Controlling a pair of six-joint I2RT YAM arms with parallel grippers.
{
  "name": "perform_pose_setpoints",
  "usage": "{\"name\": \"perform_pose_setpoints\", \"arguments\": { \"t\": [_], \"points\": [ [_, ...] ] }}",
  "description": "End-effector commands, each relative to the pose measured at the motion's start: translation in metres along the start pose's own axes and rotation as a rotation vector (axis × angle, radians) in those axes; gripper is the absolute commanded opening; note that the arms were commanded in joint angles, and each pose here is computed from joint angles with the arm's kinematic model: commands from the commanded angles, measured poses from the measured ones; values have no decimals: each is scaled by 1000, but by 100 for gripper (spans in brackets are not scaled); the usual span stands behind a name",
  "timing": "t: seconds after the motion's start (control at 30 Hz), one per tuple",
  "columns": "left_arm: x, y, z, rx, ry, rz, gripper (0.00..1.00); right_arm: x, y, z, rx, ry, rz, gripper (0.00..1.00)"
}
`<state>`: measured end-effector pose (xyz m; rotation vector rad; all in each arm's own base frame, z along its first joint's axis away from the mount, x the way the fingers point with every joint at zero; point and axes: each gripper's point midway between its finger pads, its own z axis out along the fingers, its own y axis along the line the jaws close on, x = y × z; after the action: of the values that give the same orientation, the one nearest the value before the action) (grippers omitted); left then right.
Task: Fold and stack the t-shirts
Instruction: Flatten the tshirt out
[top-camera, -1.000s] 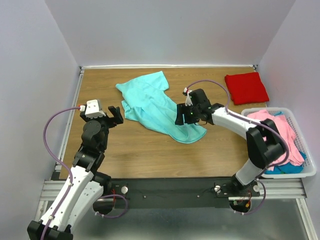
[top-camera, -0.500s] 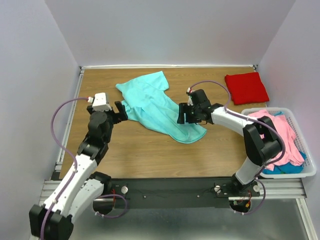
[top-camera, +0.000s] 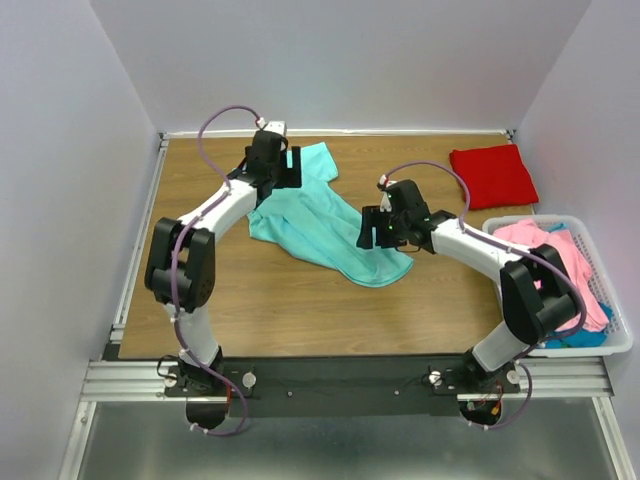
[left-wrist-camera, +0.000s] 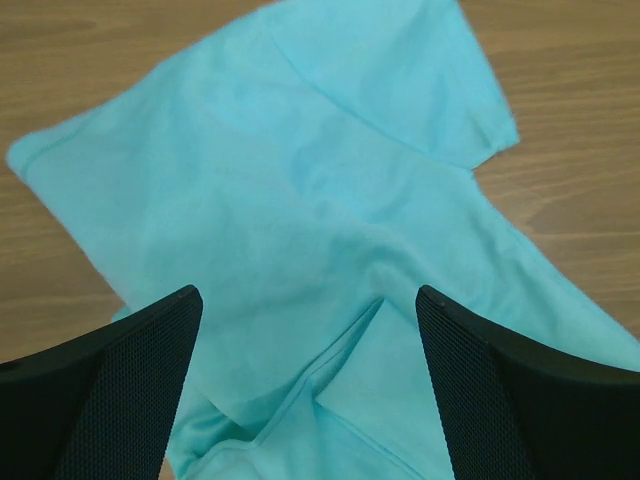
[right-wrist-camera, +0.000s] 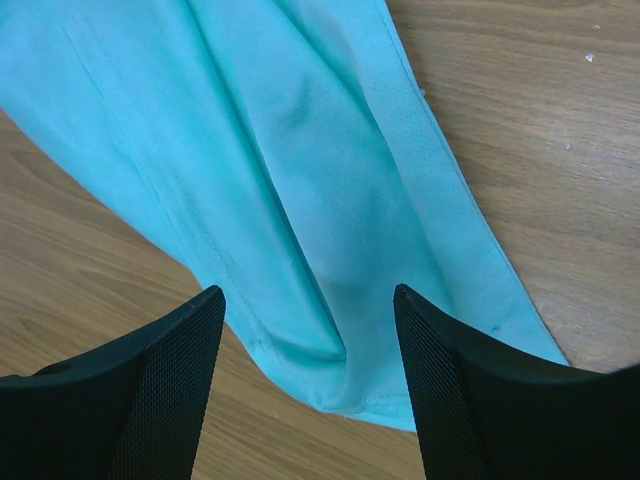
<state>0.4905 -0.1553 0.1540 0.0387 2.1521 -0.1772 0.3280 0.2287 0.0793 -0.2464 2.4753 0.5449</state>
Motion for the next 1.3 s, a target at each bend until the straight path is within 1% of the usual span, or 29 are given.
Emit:
{"name": "perform_pose_setpoints", "arguments": {
  "t": [0.0, 0.03, 0.13, 0.17, 0.23, 0.37, 0.43, 0.53, 0.57, 0.67, 0.7, 0.73, 0.77, 0.8, 0.83, 0.9, 0.97, 1.03, 1.07, 1.13, 1.17, 1.2, 1.23, 1.27],
  "points": [
    [56, 9, 21, -25, 241, 40, 94, 16, -3, 9, -6, 52, 16, 75],
    [74, 12, 27, -37, 300, 33, 94, 17, -4, 10, -7, 59, 20, 75],
    [96, 14, 25, -21, 356, 12, 93, 22, -8, 15, 8, 72, 21, 75],
    [113, 17, 21, -23, 390, 3, 93, 24, -9, 16, 13, 77, 20, 75],
    [125, 21, 14, -30, 414, -4, 93, 27, -11, 17, 16, 85, 8, 75],
    [166, 32, -19, -47, 496, -22, 93, 37, -21, 22, 48, 109, -3, 75],
    [186, 31, -39, -26, 536, -44, 93, 42, -28, 24, 73, 121, -2, 75],
    [205, 30, -60, -6, 579, -76, 93, 45, -38, 24, 99, 124, 11, 75],
    [218, 32, -75, -6, 611, -83, 93, 48, -43, 23, 114, 131, 19, 75],
    [236, 27, -108, 44, 646, -125, 93, 52, -58, 22, 138, 146, 55, 76],
    [239, 27, -116, 49, 648, -138, 93, 54, -62, 22, 142, 152, 68, 75],
    [230, 24, -127, 63, 610, -158, 93, 57, -67, 23, 146, 167, 85, 75],
    [241, 26, -140, 64, 634, -172, 93, 58, -70, 23, 149, 172, 93, 75],
    [240, 25, -148, 68, 623, -185, 93, 60, -71, 22, 151, 178, 98, 75],
    [234, 23, -160, 87, 582, -198, 93, 60, -70, 20, 146, 180, 96, 75],
    [234, 19, -176, 106, 578, -238, 93, 56, -68, 17, 137, 169, 87, 75],
    [223, 12, -190, 144, 537, -277, 93, 46, -61, 11, 105, 143, 60, 75],
    [212, 10, -196, 154, 494, -295, 93, 32, -54, 5, 76, 110, 25, 75],
    [192, 14, -196, 134, 421, -296, 93, 25, -51, 1, 68, 92, 18, 75],
    [165, 23, -192, 79, 319, -288, 93, 13, -46, -5, 56, 61, 1, 74],
    [134, 39, -186, -8, 213, -279, 93, 6, -44, -9, 56, 42, -5, 74],
    [119, 45, -181, -39, 165, -269, 93, 0, -42, -13, 57, 24, -8, 74],
    [94, 49, -172, -62, 104, -233, 93, -6, -44, -15, 74, 12, -8, 74],
    [82, 64, -164, -137, 67, -223, 92, -9, -45, -18, 83, 3, -7, 74]
  ]
}}
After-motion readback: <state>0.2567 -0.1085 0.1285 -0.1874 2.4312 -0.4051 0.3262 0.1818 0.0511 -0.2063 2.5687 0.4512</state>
